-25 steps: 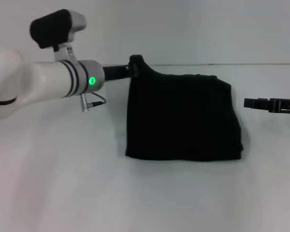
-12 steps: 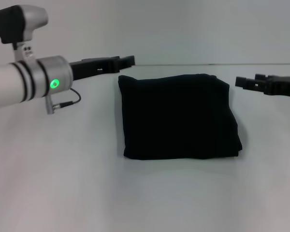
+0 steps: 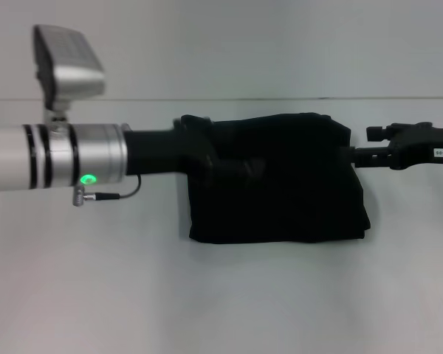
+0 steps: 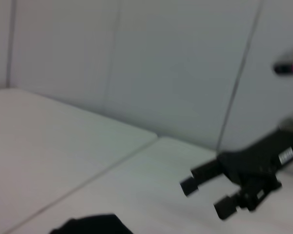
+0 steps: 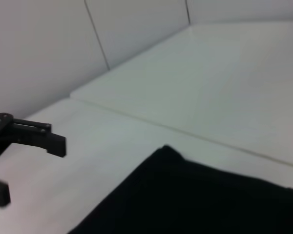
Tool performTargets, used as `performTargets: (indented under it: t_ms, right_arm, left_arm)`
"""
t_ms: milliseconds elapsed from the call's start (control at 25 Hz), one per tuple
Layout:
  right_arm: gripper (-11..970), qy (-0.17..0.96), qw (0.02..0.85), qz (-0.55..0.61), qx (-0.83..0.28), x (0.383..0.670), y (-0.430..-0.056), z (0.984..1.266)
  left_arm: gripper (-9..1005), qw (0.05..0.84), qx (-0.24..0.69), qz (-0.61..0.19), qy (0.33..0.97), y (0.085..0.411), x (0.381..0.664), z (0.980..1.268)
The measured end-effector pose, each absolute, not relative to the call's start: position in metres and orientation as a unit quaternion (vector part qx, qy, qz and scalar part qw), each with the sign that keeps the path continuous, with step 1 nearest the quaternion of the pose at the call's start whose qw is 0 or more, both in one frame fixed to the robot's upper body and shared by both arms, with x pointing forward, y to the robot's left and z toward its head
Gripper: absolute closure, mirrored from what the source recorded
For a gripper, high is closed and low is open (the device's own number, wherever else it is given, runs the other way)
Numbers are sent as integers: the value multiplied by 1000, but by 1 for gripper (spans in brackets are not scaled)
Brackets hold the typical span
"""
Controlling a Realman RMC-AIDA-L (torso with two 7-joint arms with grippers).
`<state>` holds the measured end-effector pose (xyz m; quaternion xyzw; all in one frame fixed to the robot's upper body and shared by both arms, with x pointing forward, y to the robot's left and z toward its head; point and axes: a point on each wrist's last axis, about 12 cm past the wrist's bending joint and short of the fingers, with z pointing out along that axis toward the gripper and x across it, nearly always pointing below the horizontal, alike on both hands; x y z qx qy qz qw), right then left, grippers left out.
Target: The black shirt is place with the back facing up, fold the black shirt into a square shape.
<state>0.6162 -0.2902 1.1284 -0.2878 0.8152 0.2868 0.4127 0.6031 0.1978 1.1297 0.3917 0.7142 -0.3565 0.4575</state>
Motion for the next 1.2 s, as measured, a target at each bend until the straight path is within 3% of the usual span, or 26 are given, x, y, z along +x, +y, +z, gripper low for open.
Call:
performTargets:
  t_ms: [80, 320, 1200]
  right_arm:
    - [48, 820, 402, 285, -292, 617, -286, 1130]
    - [47, 825, 383, 283, -303, 622, -275, 1134]
    - [48, 833, 372, 264, -312, 628, -270, 1135]
  left_arm:
    - [168, 440, 412, -340, 722, 192, 605, 1127]
    - [49, 425, 421, -319, 735, 184, 611, 1125]
    - [46, 428, 400, -300, 752, 186, 617, 1121]
